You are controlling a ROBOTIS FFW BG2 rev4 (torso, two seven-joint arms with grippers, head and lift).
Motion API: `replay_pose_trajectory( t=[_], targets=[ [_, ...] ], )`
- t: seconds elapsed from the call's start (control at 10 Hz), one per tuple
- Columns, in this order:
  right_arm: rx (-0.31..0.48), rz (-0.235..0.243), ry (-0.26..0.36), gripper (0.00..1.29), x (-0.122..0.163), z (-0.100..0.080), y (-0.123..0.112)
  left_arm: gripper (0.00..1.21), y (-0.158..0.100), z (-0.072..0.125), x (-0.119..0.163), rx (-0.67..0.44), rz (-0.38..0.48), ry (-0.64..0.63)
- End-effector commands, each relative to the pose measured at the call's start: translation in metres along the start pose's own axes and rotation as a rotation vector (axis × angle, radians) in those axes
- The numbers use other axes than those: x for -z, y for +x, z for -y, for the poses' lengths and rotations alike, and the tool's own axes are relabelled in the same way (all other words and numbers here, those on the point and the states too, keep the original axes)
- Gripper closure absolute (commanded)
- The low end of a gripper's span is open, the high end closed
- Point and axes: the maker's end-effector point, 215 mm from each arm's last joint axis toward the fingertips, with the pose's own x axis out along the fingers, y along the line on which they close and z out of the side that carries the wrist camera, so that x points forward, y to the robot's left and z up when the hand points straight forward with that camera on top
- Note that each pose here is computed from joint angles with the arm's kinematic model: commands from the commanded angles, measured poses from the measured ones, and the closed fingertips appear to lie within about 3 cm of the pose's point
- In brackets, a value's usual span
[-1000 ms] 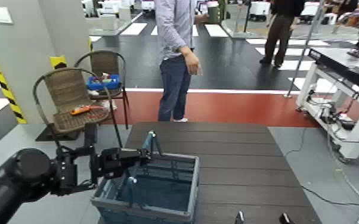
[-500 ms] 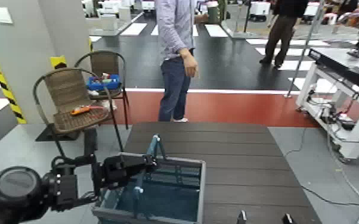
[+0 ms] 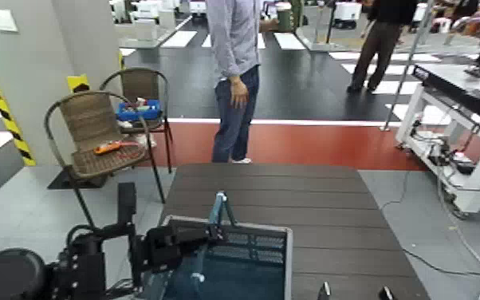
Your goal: Grasp the handle of the crate.
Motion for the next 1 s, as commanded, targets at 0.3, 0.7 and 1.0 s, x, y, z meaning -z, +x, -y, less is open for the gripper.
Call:
replay_pose_trajectory(
  t=[0.3, 0.7, 1.0],
  targets=[
    [0.019, 0.004, -0.003, 0.15, -0.001, 0.001, -0.001, 1.19, 0.005, 0.022, 0.038, 0.053, -0.014, -0.078],
    [0.022, 0.001, -0.01, 0.15, 0.0, 0.002, -0.001, 1.19, 0.002, 0.028, 0.049, 0.059, -0.02, -0.094],
    [0.022, -0.003, -0.015, 0.15, 0.001, 0.001, -0.001, 1.19, 0.002, 0.029, 0.05, 0.063, -0.02, -0.094]
  ],
)
